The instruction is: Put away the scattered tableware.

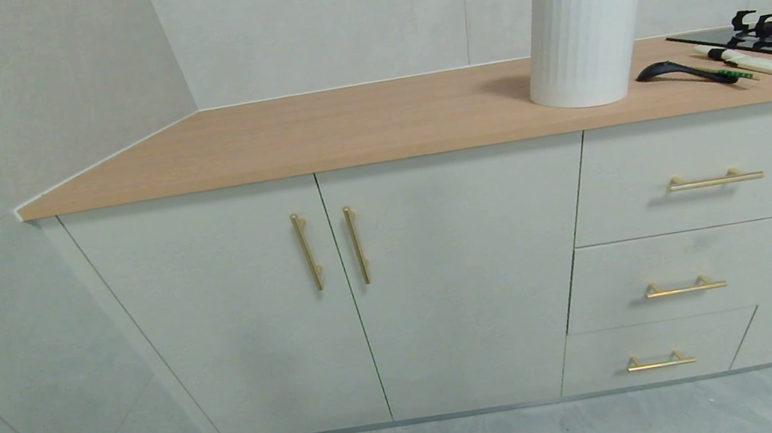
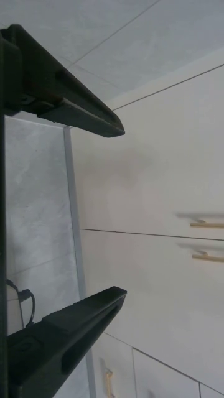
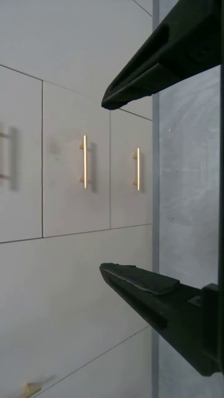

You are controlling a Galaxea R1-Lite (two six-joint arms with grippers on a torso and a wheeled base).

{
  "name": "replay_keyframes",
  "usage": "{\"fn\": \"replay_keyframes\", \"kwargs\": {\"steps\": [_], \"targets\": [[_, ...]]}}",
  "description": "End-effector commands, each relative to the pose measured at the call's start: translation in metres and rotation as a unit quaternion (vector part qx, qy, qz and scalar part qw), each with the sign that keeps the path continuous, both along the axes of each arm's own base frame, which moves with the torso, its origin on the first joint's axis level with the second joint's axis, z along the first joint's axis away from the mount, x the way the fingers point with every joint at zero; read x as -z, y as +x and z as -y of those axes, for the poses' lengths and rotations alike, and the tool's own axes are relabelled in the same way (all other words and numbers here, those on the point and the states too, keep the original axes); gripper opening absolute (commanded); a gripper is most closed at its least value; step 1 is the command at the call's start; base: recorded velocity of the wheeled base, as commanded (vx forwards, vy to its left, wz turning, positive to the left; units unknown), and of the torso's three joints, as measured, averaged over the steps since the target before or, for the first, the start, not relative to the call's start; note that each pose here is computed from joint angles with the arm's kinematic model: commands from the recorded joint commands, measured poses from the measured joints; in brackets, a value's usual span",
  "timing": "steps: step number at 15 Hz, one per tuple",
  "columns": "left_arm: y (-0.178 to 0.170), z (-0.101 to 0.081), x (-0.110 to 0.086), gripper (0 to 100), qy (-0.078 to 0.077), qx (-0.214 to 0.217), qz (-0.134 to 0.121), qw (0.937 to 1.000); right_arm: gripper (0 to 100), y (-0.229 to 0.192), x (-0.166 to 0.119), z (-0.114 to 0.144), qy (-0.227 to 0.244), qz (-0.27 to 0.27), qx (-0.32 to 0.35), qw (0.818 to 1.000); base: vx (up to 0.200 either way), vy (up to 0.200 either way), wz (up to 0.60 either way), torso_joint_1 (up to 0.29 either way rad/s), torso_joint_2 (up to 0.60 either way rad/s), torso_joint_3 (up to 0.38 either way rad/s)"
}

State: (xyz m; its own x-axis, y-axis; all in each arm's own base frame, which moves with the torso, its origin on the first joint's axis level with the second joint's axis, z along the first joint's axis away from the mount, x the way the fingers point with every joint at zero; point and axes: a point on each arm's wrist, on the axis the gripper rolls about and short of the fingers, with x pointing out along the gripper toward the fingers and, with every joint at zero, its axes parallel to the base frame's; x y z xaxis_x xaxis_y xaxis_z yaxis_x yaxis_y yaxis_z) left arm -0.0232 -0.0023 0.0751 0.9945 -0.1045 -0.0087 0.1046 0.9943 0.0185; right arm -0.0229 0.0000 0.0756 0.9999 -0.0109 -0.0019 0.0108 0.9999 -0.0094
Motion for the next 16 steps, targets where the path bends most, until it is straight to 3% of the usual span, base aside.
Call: {"fn": "replay_keyframes", "kwargs": {"steps": [1,14,16], "targets": [[0.0,0.0,0.0,100,0.0,0.0,0.0,1.0,100,0.0003,0.0001,0.0,0.0,-0.002,0.0,1.0,0.0,0.0,0.0,0.0,0.0,0.0],[0.0,0.0,0.0,100,0.001,0.001,0.0,1.0,100,0.0,-0.0004,0.0,0.001,0.0,0.0,1.0,0.0,-0.2,0.0,0.002,0.0,0.002],[0.0,0.0,0.0,100,0.001,0.001,0.0,1.0,100,0.0001,0.0001,0.0,0.001,-0.001,0.0,1.0,0.0,0.0,0.0,0.0,0.0,0.0]]}}
